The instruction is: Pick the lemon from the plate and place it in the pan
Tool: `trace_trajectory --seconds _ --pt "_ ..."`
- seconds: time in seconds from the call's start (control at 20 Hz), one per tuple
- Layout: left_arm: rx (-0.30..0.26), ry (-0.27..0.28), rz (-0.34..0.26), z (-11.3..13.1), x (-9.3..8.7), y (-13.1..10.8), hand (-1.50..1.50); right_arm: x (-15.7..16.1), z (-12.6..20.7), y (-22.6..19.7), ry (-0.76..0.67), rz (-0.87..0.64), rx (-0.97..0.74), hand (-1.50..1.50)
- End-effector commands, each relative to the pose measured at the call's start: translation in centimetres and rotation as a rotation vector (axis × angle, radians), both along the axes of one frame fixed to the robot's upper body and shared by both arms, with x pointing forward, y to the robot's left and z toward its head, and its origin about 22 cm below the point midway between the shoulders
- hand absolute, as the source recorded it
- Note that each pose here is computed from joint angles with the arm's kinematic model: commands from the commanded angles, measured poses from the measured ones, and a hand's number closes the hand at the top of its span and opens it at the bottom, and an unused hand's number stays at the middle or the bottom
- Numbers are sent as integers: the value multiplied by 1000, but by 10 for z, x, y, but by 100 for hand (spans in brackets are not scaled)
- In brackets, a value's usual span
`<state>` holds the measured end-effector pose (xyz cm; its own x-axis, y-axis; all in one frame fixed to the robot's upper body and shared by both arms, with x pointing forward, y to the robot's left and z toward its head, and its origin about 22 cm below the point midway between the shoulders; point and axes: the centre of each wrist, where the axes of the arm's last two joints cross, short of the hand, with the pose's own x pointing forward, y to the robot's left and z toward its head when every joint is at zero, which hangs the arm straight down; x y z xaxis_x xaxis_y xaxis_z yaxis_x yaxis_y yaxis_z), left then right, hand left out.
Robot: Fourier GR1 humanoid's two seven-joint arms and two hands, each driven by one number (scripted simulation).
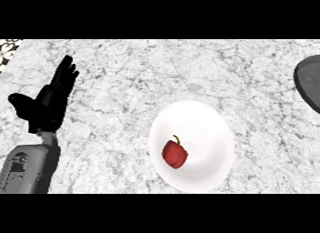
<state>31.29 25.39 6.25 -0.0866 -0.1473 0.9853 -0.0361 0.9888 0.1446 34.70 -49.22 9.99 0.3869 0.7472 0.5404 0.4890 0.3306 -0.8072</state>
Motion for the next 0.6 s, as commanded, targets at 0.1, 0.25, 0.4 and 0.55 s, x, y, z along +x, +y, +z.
trace_trajectory --seconds 0.1,0.25,0.4,0.55 --pt "-10 -3 -9 4 5 4 0 -4 -30 4 117 108 313 -150" --pt "5 6 -10 -6 -2 7 0 -12 -19 -12 119 151 352 -150" --pt "2 -1 4 -5 -4 6 0 -13 -28 -9 69 148 321 -150" --pt "7 -5 18 -9 -5 12 0 -17 -36 -8 -77 166 327 -150"
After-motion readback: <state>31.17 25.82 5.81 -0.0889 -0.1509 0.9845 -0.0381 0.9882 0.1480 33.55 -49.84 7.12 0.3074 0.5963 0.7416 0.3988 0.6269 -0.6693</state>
